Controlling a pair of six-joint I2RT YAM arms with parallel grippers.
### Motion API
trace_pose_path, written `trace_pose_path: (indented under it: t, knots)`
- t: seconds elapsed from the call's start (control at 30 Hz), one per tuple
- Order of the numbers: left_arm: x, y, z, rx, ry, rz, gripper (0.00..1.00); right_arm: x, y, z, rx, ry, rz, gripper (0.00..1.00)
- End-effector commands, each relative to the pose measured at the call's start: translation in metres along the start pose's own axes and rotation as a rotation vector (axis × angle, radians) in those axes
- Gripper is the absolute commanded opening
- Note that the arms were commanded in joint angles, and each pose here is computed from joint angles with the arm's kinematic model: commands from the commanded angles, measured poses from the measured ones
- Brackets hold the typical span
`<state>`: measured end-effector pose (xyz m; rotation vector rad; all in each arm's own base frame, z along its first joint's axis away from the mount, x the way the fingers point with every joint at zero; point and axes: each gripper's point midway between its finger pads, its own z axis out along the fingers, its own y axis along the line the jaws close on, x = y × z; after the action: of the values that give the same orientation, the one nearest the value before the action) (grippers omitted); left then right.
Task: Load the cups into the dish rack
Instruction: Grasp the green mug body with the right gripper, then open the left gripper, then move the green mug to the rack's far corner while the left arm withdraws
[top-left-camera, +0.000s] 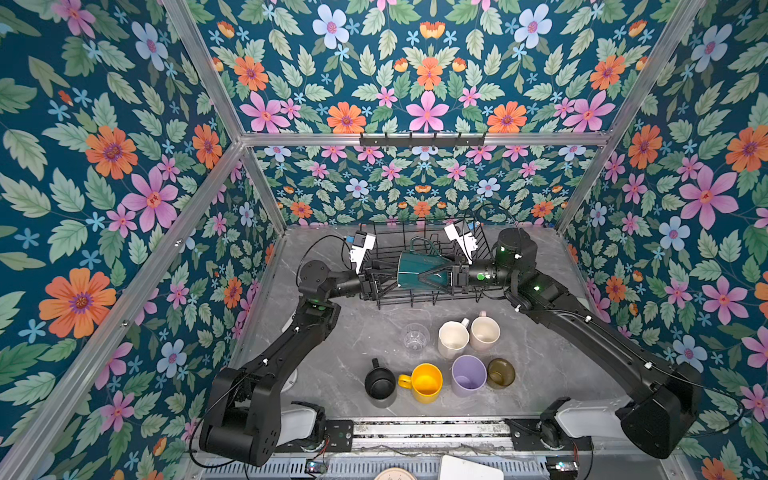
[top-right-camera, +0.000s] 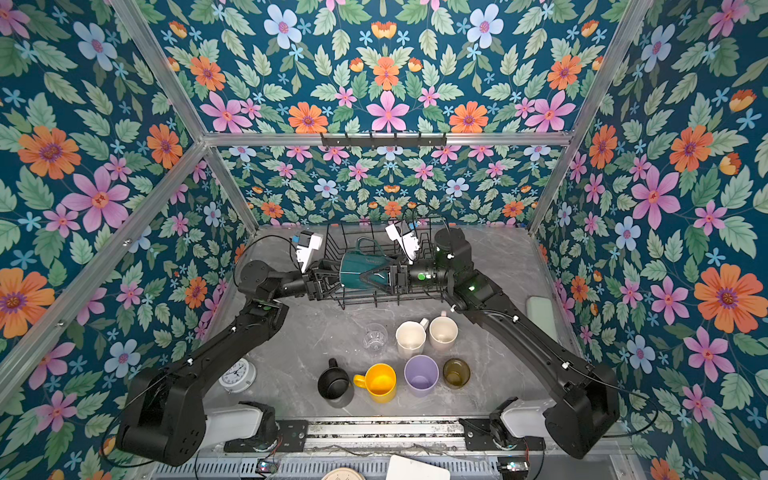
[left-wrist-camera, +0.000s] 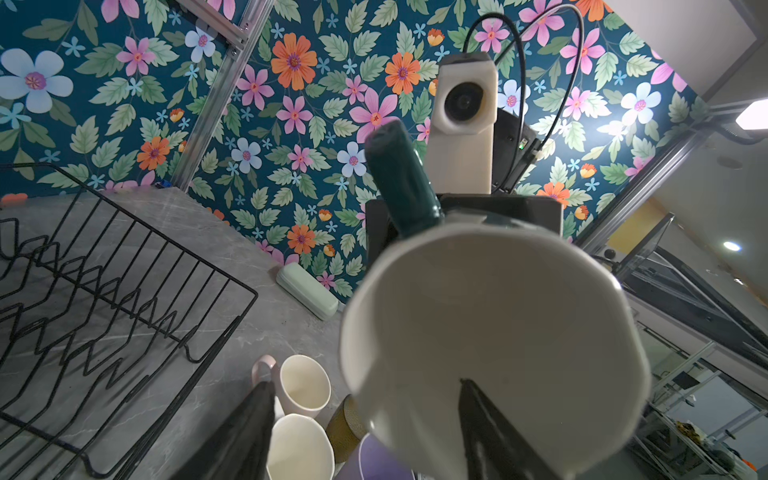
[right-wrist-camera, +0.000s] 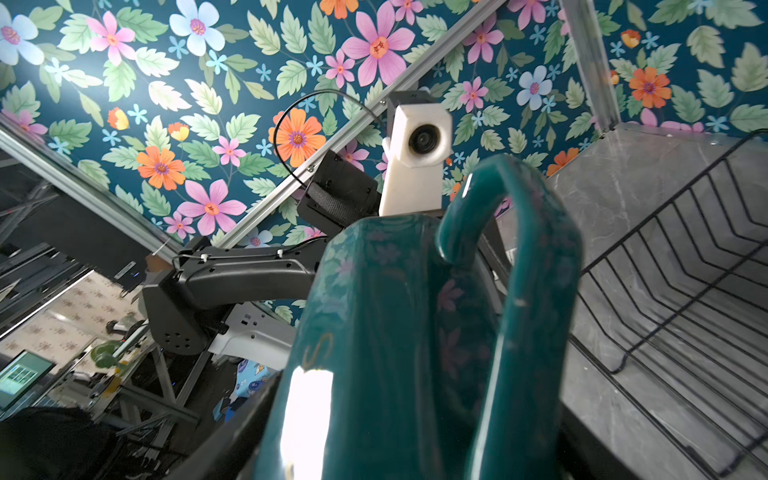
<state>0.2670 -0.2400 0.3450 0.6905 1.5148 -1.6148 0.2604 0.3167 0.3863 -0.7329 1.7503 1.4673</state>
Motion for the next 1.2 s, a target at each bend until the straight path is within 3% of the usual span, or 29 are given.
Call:
trace_pose_path:
  t: [0.0, 0.17, 0.37, 0.5, 0.6, 0.9, 1.17]
  knots:
    - [-0.001, 0.013, -0.008, -0.087, -0.017, 0.039, 0.79, -0.014, -0.012, -0.014, 0.147, -0.038, 0.019, 0.00]
    - [0.002, 0.046, -0.026, -0.320, -0.005, 0.065, 0.86, -0.016, -0.032, -0.044, 0.346, -0.047, 0.110, 0.00]
    - [-0.009, 0.098, -0.068, -0.779, 0.021, 0.113, 0.95, -0.009, -0.078, -0.091, 0.646, -0.050, 0.261, 0.00]
    - [-0.033, 0.109, -0.104, -1.035, -0.050, 0.176, 0.97, -0.011, -0.099, -0.109, 0.813, -0.020, 0.289, 0.00]
    - [-0.050, 0.108, -0.126, -1.172, -0.100, 0.217, 0.98, -0.017, -0.116, -0.114, 0.862, -0.006, 0.329, 0.00]
    - [-0.094, 0.080, -0.157, -1.350, -0.187, 0.351, 1.00, -0.026, -0.183, -0.123, 1.033, 0.097, 0.363, 0.00]
    - [-0.081, 0.082, -0.167, -1.392, -0.160, 0.389, 1.00, -0.031, -0.246, -0.120, 1.150, 0.203, 0.358, 0.00]
